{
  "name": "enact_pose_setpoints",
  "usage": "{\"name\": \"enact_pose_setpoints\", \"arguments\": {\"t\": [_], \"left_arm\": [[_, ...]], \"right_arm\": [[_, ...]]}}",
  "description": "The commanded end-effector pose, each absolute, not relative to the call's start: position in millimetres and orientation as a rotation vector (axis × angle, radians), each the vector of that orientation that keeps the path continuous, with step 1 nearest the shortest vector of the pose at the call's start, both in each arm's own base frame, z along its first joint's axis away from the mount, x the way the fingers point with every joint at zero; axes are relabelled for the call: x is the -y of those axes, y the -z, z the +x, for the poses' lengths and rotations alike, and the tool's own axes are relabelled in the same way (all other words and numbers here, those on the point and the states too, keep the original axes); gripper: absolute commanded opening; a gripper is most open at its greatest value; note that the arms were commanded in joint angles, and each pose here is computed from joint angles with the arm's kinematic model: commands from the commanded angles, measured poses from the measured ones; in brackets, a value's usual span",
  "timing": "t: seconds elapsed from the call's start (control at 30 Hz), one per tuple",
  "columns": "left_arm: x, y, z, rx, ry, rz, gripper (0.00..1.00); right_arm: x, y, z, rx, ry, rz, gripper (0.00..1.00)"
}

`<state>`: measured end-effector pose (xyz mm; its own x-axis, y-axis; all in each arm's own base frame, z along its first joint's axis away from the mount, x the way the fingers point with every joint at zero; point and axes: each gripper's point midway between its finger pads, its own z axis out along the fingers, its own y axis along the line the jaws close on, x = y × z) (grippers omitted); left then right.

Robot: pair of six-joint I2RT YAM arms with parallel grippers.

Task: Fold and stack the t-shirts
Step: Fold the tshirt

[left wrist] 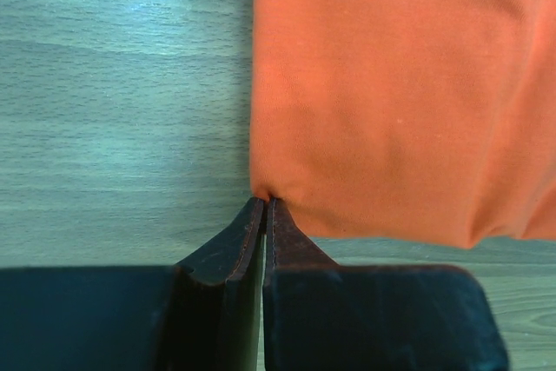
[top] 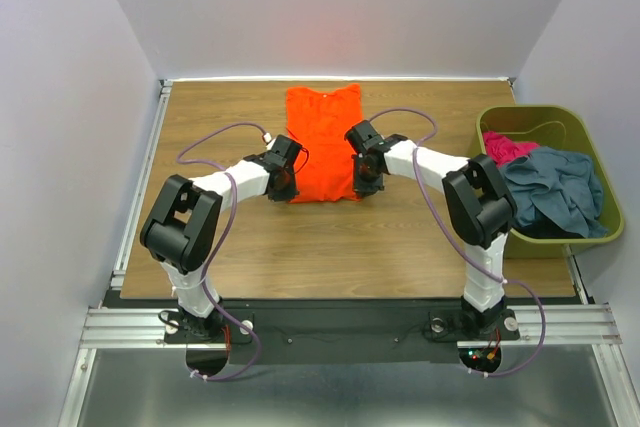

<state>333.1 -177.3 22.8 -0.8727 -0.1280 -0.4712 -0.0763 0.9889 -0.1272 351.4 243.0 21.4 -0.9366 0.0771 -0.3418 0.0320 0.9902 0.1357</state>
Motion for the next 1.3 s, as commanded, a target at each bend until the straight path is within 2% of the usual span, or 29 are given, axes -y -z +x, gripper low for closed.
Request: {"name": "enact_pose_setpoints", "arguments": {"t": [0.0, 0.2, 0.3, 0.4, 0.57, 0.8, 1.0, 1.27], "left_arm": [[157.0, -22.2, 310.0, -2.713, 0.033, -0.085, 0.0], [155.6, -42.6, 279.0, -2.741, 0.122, -0.04, 0.0], [160.5, -48.4, 248.3, -2.77, 0.227, -0.037, 0.0], [180.5, -58.9, 208.3, -2.812, 0.442, -0.028, 0.0], [189.9, -66.6, 156.1, -2.873, 0.55, -0.034, 0.0], [199.3, -80.3, 107.4, -2.907, 0.687, -0.039, 0.0], [193.3, -100.8, 112.4, -2.834, 0.677, -0.098, 0.0], [205.5, -140.1, 155.3, -2.69, 0.632, -0.089, 0.0]], "right_arm": [[-202.1, 21.3, 303.9, -2.939, 0.083, -0.013, 0.01], [-183.9, 3.2, 267.3, -2.998, 0.052, -0.099, 0.01], [-174.3, -2.6, 231.2, -3.072, -0.001, -0.137, 0.01], [-167.7, -13.8, 198.3, -3.114, -0.071, -0.127, 0.01], [-162.1, -35.7, 162.3, -3.145, -0.134, -0.11, 0.01], [-157.8, -69.5, 140.4, -3.114, -0.197, -0.092, 0.01], [-160.5, -112.5, 159.7, -2.992, -0.218, -0.083, 0.01], [-165.0, -163.9, 210.6, -2.831, -0.114, -0.126, 0.01]]}}
